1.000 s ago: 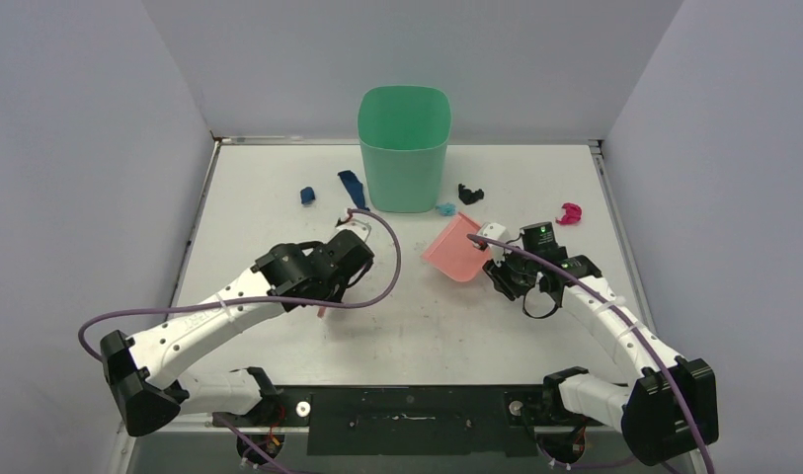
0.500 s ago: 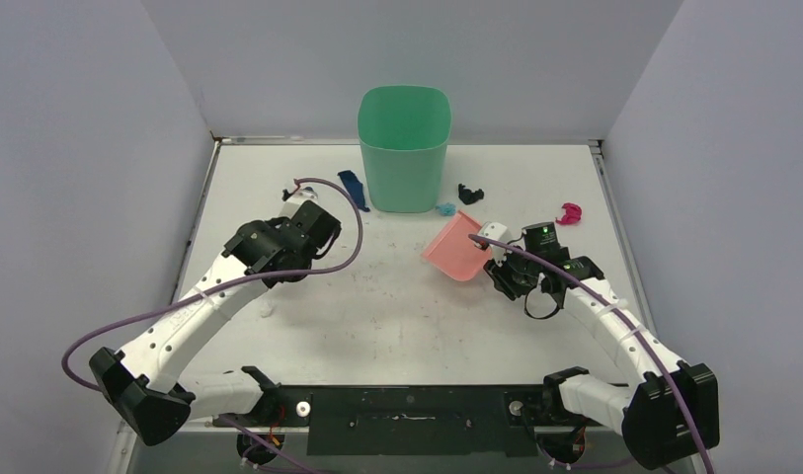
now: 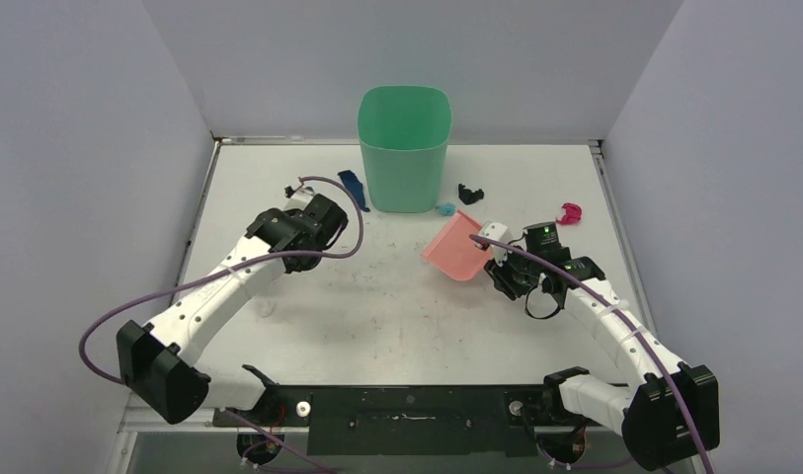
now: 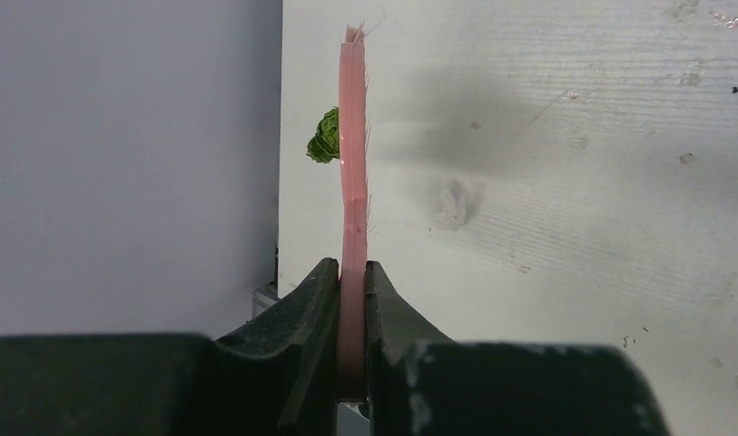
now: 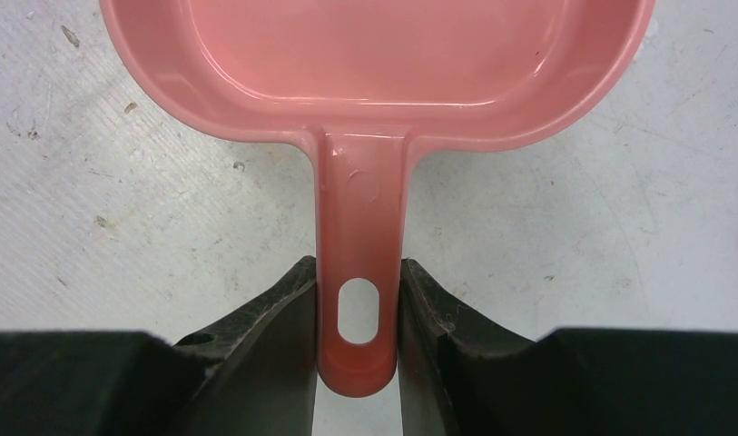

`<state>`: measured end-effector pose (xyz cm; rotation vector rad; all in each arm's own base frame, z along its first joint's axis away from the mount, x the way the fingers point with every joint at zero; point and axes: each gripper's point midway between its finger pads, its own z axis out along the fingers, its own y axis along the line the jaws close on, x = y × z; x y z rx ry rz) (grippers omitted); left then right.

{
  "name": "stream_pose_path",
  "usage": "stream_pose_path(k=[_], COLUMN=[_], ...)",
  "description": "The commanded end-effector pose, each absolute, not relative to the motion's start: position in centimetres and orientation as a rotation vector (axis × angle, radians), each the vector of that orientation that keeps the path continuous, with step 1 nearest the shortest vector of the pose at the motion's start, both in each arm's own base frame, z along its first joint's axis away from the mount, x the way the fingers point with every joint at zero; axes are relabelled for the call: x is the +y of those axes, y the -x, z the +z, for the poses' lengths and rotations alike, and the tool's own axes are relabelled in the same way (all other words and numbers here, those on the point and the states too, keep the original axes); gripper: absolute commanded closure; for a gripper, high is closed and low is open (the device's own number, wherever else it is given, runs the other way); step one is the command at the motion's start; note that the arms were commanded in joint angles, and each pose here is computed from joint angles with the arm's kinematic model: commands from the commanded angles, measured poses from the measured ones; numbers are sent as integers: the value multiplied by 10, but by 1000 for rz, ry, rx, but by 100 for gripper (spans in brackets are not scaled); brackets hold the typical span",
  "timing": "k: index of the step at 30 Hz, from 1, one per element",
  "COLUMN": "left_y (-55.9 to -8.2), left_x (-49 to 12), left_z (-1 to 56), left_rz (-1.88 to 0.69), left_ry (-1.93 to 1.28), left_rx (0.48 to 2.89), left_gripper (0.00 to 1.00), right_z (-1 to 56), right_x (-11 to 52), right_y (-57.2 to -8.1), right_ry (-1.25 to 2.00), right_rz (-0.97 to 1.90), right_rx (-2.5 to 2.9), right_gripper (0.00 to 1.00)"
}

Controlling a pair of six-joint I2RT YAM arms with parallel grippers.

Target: Sweep away the paper scraps from the table

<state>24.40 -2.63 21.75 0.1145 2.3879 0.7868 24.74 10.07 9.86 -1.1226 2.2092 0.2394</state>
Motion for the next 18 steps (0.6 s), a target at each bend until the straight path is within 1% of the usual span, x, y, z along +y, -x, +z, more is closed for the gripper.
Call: stream_pose_path(k=[1,4,7,10,12,14,18], left_y=[-256,-260,-256,-247,-241,-234,-225], left_x=[-19,-22,-34,-49,-67,-94,-148], left_z=[203,176,147,127,121,122,137], left_rz=[938,1028,997,904,787,609,272], left_ry=[-84,-102,-148,-178,-200,-218,-268], left_rx=[2387,2459,2569,2649,2684,2711,2710], left_gripper=[100,100,100,100,100,100,100], right_z=[108,107,107,107,107,108,109], right_x=[104,103,101,100,99,100,100], right_y=[-251,-250,-250,-250,-250,-251,-252], right_ry=[1126,1132,1132,1130,1127,1119,1116], right_rz=[248,248,246,245,246,249,250], right_rx=[2152,2153,2156,2155,2158,2156,2152], right_gripper=[81,81,81,81,81,81,81])
